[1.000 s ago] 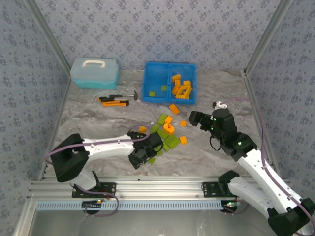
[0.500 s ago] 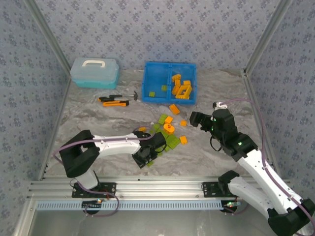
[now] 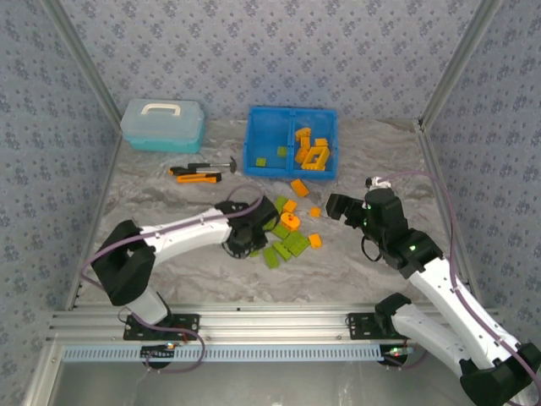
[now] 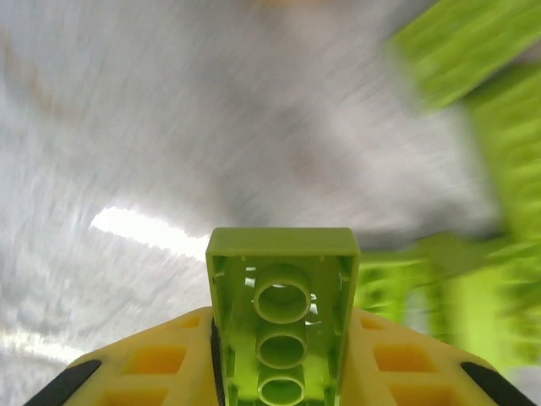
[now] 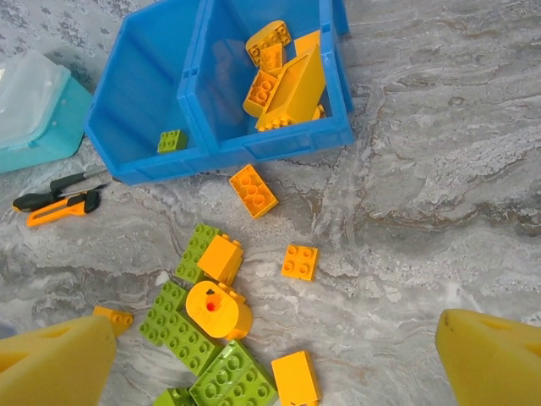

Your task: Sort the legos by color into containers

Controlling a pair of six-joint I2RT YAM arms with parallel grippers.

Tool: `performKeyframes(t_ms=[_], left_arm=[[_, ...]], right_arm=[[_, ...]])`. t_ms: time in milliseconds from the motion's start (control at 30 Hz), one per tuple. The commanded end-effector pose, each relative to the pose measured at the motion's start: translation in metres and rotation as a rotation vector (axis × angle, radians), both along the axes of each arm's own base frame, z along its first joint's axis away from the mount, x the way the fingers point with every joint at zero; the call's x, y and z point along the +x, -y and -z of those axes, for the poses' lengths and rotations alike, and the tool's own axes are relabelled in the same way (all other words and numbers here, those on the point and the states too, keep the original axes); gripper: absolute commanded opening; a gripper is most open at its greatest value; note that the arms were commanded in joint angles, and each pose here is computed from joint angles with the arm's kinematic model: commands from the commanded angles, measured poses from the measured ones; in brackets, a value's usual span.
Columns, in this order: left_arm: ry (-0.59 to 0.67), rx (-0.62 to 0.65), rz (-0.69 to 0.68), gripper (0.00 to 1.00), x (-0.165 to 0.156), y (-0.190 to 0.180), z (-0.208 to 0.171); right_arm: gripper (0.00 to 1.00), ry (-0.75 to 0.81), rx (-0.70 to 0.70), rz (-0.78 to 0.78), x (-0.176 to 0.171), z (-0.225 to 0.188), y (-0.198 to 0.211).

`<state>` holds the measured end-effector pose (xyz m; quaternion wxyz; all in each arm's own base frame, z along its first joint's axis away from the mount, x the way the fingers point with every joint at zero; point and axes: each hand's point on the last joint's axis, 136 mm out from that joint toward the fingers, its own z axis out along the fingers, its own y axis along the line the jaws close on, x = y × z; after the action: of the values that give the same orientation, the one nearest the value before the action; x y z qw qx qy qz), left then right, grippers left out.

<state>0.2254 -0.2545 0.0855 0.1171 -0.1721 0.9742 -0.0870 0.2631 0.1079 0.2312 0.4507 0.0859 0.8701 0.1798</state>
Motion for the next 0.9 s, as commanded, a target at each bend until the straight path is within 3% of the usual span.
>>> performKeyframes(t_ms=[0,133,433,533,733,867], left_arm=[[0.271,0.081,0.226,0.30,0.060,-0.001,-0.071],[0.453,0.176,0.372,0.29,0.129,0.011,-0.107],[0.528,0.218,0.435,0.27,0.262,0.046,-0.094],[0.479,0.248,0.407,0.28,0.295,0.041,-0.075],[0.506,0.216,0.392,0.33,0.333,0.048,-0.059],[0.532,0.183,0.379,0.52,0.337,0.051,-0.069]], right_arm=[[1.00,0.005,0.016,0.029,-0.002,-0.004,0.006],[1.00,0.014,0.021,0.032,-0.001,-0.007,0.005],[1.00,0.009,0.005,0.031,-0.003,-0.011,0.008],[1.00,0.008,0.008,0.025,-0.005,-0.014,0.007],[1.00,0.012,0.020,0.030,-0.010,-0.018,0.009],[1.00,0.017,0.024,0.027,-0.011,-0.020,0.009]])
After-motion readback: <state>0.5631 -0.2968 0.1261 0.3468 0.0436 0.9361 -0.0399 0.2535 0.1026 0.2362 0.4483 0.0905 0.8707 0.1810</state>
